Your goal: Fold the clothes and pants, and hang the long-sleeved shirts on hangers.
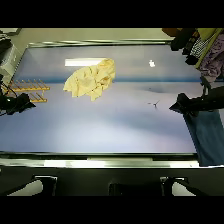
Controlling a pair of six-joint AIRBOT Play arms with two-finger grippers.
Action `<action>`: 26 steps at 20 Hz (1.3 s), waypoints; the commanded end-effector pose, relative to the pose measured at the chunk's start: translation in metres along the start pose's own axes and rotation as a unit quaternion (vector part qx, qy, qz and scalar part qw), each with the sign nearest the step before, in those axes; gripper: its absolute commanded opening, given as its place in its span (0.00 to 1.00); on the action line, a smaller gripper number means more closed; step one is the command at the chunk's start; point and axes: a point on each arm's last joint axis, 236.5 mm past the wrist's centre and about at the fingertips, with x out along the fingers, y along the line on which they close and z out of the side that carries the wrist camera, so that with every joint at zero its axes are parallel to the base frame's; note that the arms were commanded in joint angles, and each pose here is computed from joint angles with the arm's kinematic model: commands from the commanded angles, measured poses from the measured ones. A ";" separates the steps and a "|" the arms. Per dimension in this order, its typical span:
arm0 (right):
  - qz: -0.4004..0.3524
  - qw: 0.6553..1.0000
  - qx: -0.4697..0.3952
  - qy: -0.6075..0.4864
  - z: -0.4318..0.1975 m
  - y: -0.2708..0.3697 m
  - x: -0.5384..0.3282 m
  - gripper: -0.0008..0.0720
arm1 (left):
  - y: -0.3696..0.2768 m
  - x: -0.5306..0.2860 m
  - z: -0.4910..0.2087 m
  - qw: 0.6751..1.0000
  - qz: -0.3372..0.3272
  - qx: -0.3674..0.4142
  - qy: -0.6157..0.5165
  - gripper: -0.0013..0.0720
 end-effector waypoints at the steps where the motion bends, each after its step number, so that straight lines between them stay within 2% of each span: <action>1: 0.000 1.000 0.000 0.000 0.000 0.000 0.000 0.05 | 0.000 0.000 0.000 1.000 0.000 0.000 0.000 0.04; 26: 0.000 1.000 0.000 0.000 0.000 0.000 0.000 0.05 | 0.000 0.000 0.003 1.000 0.000 -0.001 -0.006 0.04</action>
